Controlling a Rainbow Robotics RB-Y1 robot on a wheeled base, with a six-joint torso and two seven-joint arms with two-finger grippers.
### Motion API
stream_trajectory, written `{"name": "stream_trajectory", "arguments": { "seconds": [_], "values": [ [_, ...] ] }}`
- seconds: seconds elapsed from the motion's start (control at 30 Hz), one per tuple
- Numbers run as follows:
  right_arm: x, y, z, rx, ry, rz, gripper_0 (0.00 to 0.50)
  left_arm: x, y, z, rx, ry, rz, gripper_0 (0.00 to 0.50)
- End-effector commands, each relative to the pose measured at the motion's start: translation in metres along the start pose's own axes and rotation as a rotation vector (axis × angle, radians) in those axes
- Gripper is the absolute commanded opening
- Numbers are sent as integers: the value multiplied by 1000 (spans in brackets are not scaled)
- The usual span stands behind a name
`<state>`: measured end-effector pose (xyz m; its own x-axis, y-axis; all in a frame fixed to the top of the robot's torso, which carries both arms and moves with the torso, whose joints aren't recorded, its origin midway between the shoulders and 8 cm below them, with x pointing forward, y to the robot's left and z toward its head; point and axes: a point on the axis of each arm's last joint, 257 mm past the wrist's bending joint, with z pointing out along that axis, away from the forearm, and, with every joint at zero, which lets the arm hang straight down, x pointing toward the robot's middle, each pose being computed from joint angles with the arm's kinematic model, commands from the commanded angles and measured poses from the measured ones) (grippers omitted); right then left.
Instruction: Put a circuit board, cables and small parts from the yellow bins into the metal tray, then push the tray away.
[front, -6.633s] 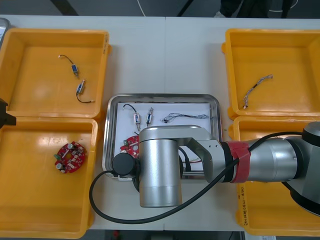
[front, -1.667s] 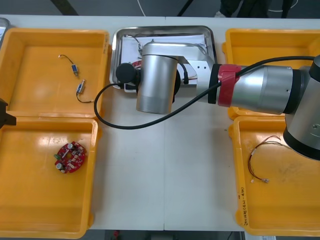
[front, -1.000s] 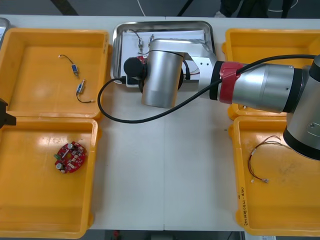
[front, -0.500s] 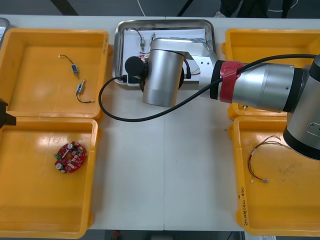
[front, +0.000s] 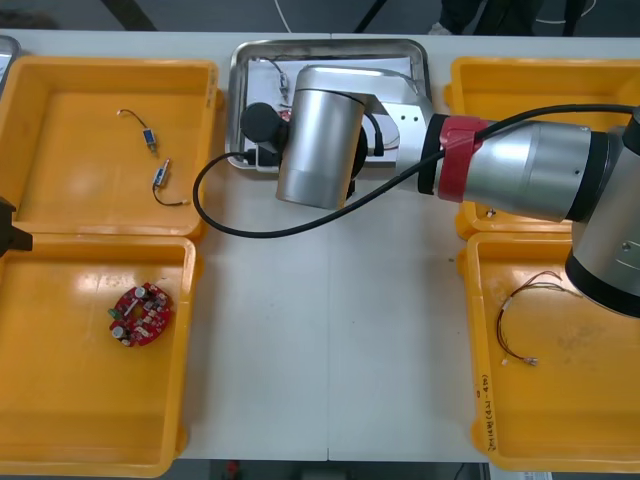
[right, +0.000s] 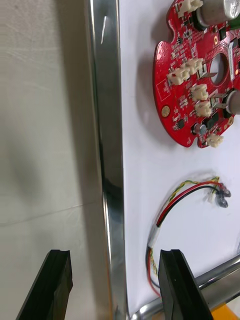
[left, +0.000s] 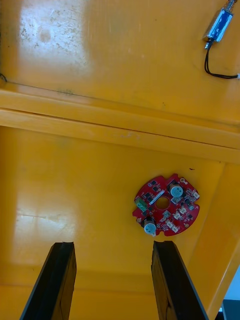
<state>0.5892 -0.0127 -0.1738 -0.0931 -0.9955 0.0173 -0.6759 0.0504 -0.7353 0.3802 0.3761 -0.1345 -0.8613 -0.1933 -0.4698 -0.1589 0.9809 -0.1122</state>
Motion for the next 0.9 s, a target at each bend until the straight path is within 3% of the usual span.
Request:
{"name": "stream_trajectory", "arguments": {
  "seconds": [0.03, 0.4, 0.63, 0.73, 0.9],
  "values": [
    [-25, -27, -41, 12, -53, 13, 500, -10, 16, -11, -46, -33, 59, 442],
    [-5, -7, -76, -117, -10, 164, 500, -10, 16, -11, -46, -33, 59, 441],
    [29, 3, -104, -199, 78, 284, 500, -10, 16, -11, -46, -33, 59, 444],
    [37, 7, -116, -219, 94, 349, 500, -10, 16, -11, -46, -33, 59, 444],
    [28, -3, -138, -198, -8, 491, 500, -10, 16, -11, -46, -33, 59, 442]
  ]
}}
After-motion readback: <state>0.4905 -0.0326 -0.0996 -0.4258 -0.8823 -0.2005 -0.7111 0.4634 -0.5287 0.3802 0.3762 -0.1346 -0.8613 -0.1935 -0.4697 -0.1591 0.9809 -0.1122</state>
